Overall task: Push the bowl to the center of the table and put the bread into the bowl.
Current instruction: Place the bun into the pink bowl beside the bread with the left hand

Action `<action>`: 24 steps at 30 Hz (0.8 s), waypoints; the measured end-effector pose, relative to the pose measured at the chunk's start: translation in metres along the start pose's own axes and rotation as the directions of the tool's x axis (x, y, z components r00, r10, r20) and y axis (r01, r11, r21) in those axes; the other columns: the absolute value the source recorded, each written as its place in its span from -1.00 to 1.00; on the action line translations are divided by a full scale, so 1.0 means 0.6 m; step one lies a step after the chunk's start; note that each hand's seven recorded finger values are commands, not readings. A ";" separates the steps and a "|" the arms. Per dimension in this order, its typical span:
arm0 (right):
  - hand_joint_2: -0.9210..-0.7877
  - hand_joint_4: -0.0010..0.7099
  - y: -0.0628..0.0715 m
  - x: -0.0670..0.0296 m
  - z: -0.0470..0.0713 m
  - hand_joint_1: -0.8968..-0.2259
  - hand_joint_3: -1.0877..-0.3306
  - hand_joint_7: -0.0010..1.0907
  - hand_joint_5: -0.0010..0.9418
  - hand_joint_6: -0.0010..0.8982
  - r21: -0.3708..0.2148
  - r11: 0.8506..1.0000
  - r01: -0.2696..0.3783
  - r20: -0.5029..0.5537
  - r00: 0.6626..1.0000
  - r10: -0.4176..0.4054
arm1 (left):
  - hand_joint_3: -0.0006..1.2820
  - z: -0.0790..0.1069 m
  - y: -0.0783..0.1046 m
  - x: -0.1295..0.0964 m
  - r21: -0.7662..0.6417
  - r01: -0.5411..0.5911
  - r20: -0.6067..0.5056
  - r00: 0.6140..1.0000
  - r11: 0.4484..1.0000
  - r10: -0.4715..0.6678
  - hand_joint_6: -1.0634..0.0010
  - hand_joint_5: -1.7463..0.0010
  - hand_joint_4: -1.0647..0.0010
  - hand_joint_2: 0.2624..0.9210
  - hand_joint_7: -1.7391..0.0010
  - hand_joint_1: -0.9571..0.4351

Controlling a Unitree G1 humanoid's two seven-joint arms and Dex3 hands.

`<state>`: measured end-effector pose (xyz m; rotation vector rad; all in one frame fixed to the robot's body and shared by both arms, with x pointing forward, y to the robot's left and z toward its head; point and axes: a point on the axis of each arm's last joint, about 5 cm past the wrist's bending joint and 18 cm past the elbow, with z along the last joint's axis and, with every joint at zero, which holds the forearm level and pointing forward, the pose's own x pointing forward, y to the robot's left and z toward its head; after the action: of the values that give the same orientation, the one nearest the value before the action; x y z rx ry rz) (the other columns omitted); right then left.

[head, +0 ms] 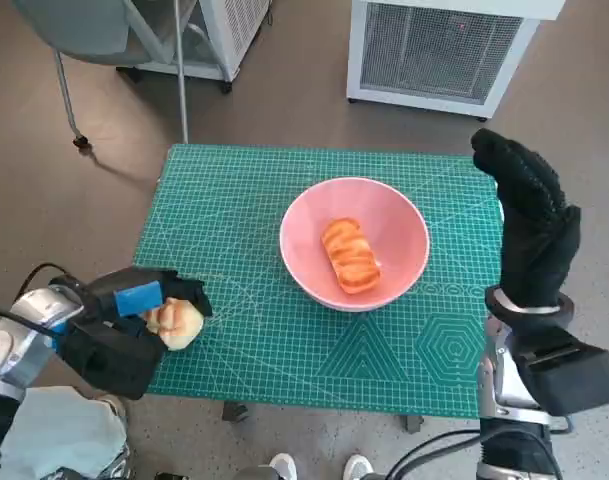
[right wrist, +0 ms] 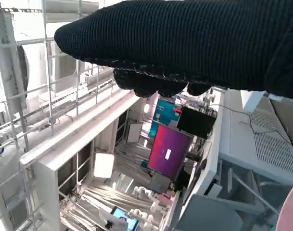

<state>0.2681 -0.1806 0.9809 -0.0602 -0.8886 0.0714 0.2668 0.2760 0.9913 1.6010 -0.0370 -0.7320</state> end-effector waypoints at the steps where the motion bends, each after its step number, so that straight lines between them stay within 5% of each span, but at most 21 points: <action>1: -1.00 -0.13 0.000 0.000 0.000 0.12 -0.23 0.18 -1.00 -1.00 0.000 1.000 -0.001 0.000 1.000 0.001 | -0.83 0.001 0.010 -0.001 -0.002 -0.020 0.002 1.000 1.000 0.020 -0.19 -0.40 -0.11 1.00 -0.39 0.38; 8: -1.00 -0.13 -0.001 0.001 -0.001 0.14 -0.23 0.18 -1.00 -1.00 0.005 1.000 -0.005 -0.002 1.000 0.005 | -0.86 0.016 0.109 -0.005 -0.009 -0.252 0.040 0.967 0.968 0.252 -0.31 -0.47 -0.08 1.00 -0.26 0.38; 14: -1.00 -0.13 -0.004 0.001 -0.002 0.14 -0.24 0.19 -0.99 -1.00 0.000 1.000 0.000 -0.004 1.000 0.000 | -0.86 0.049 0.186 0.004 -0.004 -0.446 0.125 0.888 0.895 0.443 -0.29 -0.38 -0.10 1.00 -0.35 0.38; 24: -1.00 -0.13 0.000 0.000 -0.004 0.14 -0.26 0.19 -0.99 -1.00 -0.007 1.000 -0.013 -0.011 1.000 0.013 | -0.87 0.129 0.244 0.077 -0.064 -0.613 0.316 0.736 0.787 0.599 -0.31 -0.35 -0.11 1.00 -0.35 0.38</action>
<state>0.2703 -0.1807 0.9794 -0.0727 -0.8780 0.0804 0.3234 0.1604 1.1054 1.3697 -0.7933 -0.4591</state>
